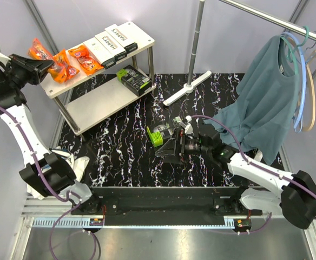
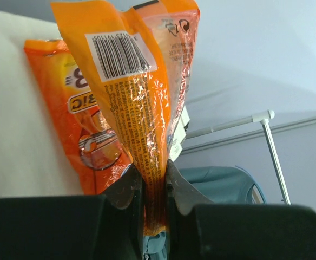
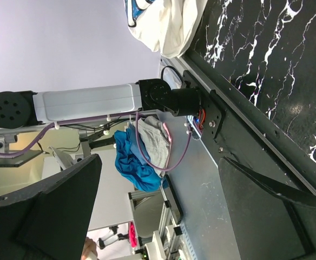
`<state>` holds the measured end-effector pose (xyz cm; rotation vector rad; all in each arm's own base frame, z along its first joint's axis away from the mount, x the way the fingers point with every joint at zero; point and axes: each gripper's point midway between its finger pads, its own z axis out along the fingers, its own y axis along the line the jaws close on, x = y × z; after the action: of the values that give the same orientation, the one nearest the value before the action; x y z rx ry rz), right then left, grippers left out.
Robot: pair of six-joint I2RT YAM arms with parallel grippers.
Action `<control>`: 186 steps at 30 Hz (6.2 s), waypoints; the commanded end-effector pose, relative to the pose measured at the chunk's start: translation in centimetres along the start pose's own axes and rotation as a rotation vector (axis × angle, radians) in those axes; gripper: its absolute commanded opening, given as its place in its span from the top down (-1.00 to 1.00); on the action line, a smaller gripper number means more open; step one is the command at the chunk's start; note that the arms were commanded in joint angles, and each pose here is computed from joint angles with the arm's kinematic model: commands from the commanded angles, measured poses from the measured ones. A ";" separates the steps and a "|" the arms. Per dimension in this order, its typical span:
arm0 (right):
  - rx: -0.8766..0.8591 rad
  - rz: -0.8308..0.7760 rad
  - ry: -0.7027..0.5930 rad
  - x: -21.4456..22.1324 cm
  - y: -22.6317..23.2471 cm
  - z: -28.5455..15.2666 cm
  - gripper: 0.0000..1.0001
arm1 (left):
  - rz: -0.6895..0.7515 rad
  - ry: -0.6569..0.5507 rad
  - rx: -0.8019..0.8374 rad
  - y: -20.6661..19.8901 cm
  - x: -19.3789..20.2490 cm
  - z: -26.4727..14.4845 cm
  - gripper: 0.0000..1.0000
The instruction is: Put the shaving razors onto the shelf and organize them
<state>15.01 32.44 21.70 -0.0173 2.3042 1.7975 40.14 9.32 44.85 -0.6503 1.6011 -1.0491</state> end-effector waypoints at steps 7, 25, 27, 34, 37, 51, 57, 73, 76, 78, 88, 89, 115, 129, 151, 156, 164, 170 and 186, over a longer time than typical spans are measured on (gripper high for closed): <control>-0.072 -0.019 0.001 0.0 1.3 0.0 -0.99 | 0.047 -0.039 -0.116 1.9 -1.9 -0.3 0.67; -0.079 -0.009 -0.004 0.4 1.1 -0.4 -0.99 | -0.021 0.027 -0.131 4.9 -1.2 2.0 -0.05; -0.081 -0.009 -0.005 0.4 1.1 -0.4 -1.00 | -0.026 0.024 -0.132 4.7 -1.1 1.8 -0.29; -0.095 -0.009 -0.010 0.4 1.1 -0.5 -0.99 | 0.010 -0.010 -0.145 3.4 -1.4 1.1 -0.91; -0.093 -0.007 -0.011 0.5 1.0 -0.5 -0.99 | 0.029 -0.021 -0.149 2.9 -1.3 0.7 -0.98; -0.118 -0.006 -0.025 0.5 1.2 -0.7 -0.99 | 0.122 -0.084 -0.292 2.5 -0.5 -2.2 -0.98; -0.127 -0.009 -0.026 0.6 1.3 -0.9 -0.99 | 0.149 -0.110 -0.314 1.6 0.3 -3.6 -0.98; -0.042 -0.016 -0.042 0.8 0.1 -1.5 -0.99 | 0.331 -0.132 -0.245 -4.0 3.3 -5.9 -0.98; -0.020 -0.017 -0.046 0.8 -0.4 -1.4 -0.99 | 0.387 -0.114 -0.210 -5.6 5.5 -6.3 -0.98; -0.001 -0.013 -0.049 0.7 -0.7 -1.4 -0.99 | 0.414 -0.082 -0.161 -6.9 8.1 -6.7 -0.98; 0.079 0.008 -0.069 0.5 -2.8 -1.3 -0.99 | 0.480 0.314 -0.071 -3.4 23.6 -5.4 -0.98; 0.083 0.009 -0.069 0.5 -2.9 -1.2 -0.99 | 0.473 0.377 -0.094 -1.7 25.7 -5.1 -0.98; 0.601 0.136 -0.409 -7.2 -12.6 -3.5 -0.99 | 0.708 0.732 -0.316 9.6 42.0 3.5 -0.98; 0.476 0.257 -0.548 -14.8 -16.6 -2.4 -0.99 | 0.796 0.800 -0.327 11.8 44.9 13.5 -0.98; 0.407 0.311 -0.473 -13.3 -19.8 -0.2 -0.99 | 0.495 1.165 -0.301 16.6 53.9 2.7 -0.95; 0.414 0.299 -0.465 -12.9 -19.9 -0.4 -0.99 | 0.466 1.171 -0.269 15.8 55.6 -0.2 -0.93; 0.422 0.297 -0.459 -13.0 -20.3 -0.2 -0.94 | 0.466 1.072 -0.272 14.3 53.0 1.1 -0.98; 0.447 0.306 -0.456 -12.8 -21.3 0.0 -0.85 | 0.380 1.073 -0.318 16.0 52.0 4.8 -0.98; 0.301 0.280 -0.340 -11.3 -18.4 3.6 -0.48 | 0.141 1.258 -0.100 13.2 56.9 -0.3 -0.86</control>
<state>30.71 27.43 4.29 0.7231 2.3596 1.3583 32.25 -29.17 4.56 0.0595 2.6600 -1.1034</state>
